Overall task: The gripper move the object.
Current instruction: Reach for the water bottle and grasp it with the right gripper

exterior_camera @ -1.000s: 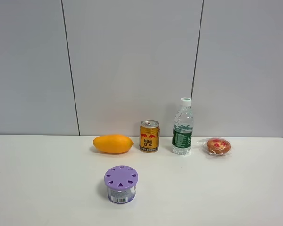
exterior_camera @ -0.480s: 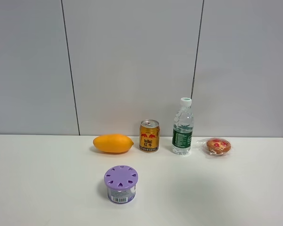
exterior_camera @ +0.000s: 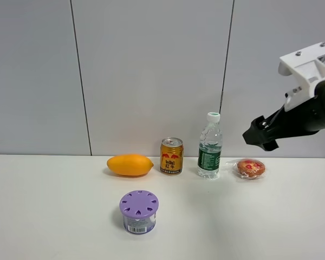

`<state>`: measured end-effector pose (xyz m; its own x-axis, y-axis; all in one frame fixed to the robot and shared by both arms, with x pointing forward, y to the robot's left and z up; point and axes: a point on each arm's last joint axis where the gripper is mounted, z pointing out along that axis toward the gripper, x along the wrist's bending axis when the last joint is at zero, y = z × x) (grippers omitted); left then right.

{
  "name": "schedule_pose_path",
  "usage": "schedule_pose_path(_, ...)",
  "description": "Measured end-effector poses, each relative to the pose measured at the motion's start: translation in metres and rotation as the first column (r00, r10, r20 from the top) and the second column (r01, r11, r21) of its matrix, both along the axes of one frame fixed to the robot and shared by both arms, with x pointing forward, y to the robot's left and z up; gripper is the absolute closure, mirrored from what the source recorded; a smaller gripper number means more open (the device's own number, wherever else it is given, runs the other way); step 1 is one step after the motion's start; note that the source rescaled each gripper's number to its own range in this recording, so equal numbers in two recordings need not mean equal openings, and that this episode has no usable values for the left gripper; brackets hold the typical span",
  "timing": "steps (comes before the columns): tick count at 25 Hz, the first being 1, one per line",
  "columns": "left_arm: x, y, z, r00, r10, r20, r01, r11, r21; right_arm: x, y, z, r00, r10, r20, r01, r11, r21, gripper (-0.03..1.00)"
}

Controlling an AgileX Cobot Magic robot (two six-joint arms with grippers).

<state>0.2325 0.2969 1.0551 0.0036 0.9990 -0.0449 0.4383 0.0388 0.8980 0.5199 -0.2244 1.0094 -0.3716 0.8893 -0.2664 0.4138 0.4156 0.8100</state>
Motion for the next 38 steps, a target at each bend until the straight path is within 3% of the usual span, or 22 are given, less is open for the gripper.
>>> schedule_pose_path(6,0.0,0.0,0.0,1.0,-0.003,0.0,0.003,1.0,0.005,0.026,0.0,-0.041,0.994,-0.109,0.015,0.109,0.994,-0.021,-0.03)
schedule_pose_path(11,0.0,0.0,0.0,1.0,0.0,0.0,0.0,1.0,0.0,0.042,0.005,-0.071,0.994,-0.109,-0.024,0.108,0.993,-0.037,-0.03)
schedule_pose_path(21,0.0,0.0,0.0,1.0,0.0,0.0,0.0,1.0,0.0,0.073,0.019,-0.077,0.998,-0.062,0.028,0.062,0.998,-0.005,-0.03)
schedule_pose_path(29,0.0,0.0,0.0,1.0,-0.003,0.0,0.003,1.0,0.005,0.09,0.04,-0.082,0.996,-0.047,0.071,0.041,0.996,0.084,-0.03)
schedule_pose_path(38,0.0,0.0,0.0,1.0,-0.003,0.0,0.003,1.0,0.005,0.11,0.053,-0.099,0.993,-0.027,0.118,0.017,0.996,0.084,-0.03)
